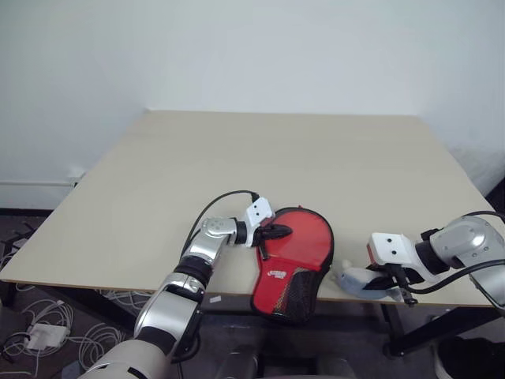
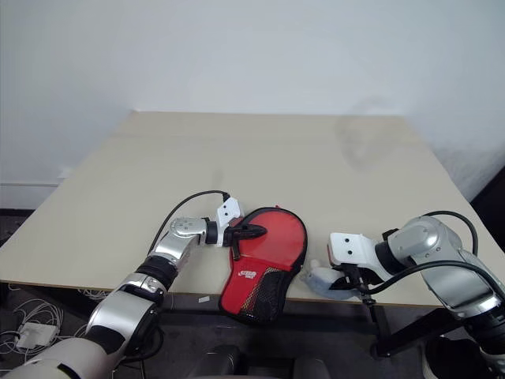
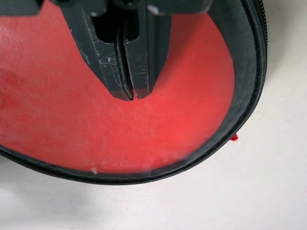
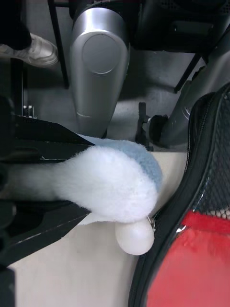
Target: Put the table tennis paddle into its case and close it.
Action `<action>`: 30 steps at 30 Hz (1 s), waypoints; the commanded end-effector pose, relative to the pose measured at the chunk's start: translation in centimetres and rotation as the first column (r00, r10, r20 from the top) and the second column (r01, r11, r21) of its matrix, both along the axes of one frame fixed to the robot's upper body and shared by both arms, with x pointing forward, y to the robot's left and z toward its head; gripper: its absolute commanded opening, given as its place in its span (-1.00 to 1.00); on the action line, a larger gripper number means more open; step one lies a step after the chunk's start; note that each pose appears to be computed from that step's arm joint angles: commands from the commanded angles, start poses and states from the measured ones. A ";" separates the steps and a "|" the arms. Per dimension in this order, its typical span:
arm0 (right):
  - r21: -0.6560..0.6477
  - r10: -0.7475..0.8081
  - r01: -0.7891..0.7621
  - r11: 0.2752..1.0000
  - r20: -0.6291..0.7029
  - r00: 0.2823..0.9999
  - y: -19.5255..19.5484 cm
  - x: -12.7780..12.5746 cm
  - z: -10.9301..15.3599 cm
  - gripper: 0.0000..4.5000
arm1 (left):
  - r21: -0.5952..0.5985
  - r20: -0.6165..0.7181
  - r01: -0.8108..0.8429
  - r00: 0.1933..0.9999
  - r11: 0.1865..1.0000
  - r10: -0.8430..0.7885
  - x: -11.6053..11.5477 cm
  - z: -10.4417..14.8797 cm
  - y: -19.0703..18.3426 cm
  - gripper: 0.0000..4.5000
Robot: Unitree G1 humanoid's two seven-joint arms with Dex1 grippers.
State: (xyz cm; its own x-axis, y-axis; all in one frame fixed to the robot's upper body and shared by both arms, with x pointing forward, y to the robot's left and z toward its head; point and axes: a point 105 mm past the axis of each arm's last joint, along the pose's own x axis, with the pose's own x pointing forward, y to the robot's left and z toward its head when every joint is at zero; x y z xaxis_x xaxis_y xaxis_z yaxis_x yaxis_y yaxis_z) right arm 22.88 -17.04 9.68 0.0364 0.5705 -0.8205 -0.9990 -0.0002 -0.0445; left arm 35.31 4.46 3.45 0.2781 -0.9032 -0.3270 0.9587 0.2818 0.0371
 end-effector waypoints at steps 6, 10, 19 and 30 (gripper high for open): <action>0.018 0.048 -0.048 0.999 -0.023 0.999 1.0 -2.3 -1.3 -0.82 | 0.066 -0.076 0.001 0.997 0.998 0.004 -1.2 -2.4 1.0 -1.00; 0.058 0.056 -0.053 0.997 -0.049 0.997 1.7 -3.6 -1.5 -0.82 | 0.060 -0.074 0.004 0.997 0.998 0.001 -1.1 -2.2 0.9 -1.00; 0.166 0.112 -0.092 0.982 -0.117 0.987 3.3 -7.4 -1.1 -0.82 | 0.064 -0.076 0.017 0.997 0.998 -0.012 -1.1 -1.9 1.0 -1.00; 0.175 0.113 -0.089 0.981 -0.134 0.984 3.5 -9.4 -1.9 -0.82 | 0.072 -0.071 0.021 0.997 0.997 -0.016 -0.8 -1.5 1.1 -1.00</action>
State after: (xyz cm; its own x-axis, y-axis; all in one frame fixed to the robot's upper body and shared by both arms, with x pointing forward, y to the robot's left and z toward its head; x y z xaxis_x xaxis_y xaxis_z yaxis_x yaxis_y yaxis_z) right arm 14.40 -13.94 7.22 -0.1011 0.6968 -0.7101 -0.9945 -0.0500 0.0926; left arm 34.99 4.55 3.64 0.2520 -0.9080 -0.3347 0.9655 0.2594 0.0232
